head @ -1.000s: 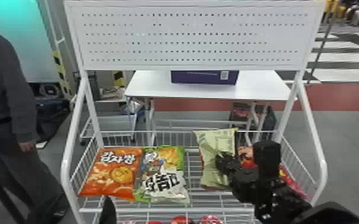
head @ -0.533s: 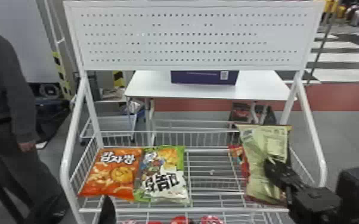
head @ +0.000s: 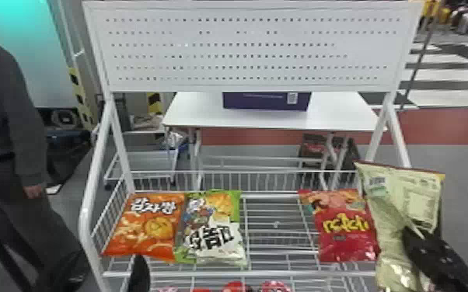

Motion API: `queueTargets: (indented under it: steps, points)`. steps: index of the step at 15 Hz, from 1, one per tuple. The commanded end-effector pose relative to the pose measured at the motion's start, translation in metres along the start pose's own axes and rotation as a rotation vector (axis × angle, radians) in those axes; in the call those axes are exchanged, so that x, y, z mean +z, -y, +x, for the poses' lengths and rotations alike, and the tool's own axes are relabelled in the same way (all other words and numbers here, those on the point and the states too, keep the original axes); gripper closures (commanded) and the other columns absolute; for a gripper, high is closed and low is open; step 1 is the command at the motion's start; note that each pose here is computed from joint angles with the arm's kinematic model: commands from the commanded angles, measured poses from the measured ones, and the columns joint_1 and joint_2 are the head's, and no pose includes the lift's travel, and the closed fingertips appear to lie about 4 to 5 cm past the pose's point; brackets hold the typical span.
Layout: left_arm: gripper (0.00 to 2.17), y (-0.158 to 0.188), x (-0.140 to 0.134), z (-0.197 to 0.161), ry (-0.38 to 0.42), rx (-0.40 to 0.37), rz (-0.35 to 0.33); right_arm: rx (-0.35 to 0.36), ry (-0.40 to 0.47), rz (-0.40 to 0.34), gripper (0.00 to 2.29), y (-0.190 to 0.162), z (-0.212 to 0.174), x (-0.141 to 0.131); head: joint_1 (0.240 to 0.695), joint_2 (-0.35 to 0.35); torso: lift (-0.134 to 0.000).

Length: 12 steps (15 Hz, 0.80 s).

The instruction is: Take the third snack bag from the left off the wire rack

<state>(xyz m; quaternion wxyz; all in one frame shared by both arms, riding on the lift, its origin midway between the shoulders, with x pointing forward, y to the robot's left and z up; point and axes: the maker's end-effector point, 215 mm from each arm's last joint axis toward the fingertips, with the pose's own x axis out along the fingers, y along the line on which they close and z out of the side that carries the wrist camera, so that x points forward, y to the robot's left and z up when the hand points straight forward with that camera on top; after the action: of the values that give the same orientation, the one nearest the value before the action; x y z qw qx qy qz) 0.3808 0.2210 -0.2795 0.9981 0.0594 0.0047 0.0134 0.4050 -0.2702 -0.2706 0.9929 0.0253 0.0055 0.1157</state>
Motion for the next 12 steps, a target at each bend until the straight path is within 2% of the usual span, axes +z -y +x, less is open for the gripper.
queueTargets:
  steps: [1,12]
  points:
    - [0.14,-0.0081,0.0000,0.0013,0.003,0.018,0.005,0.009,0.007,0.013,2.24,-0.0090,-0.0149,-0.0032,0.499,0.000,0.000]
    - [0.14,-0.0086,0.0020,-0.0004,0.006,0.017,-0.016,0.007,0.000,-0.011,2.24,-0.0134,-0.0218,-0.0014,0.499,0.000,0.000]
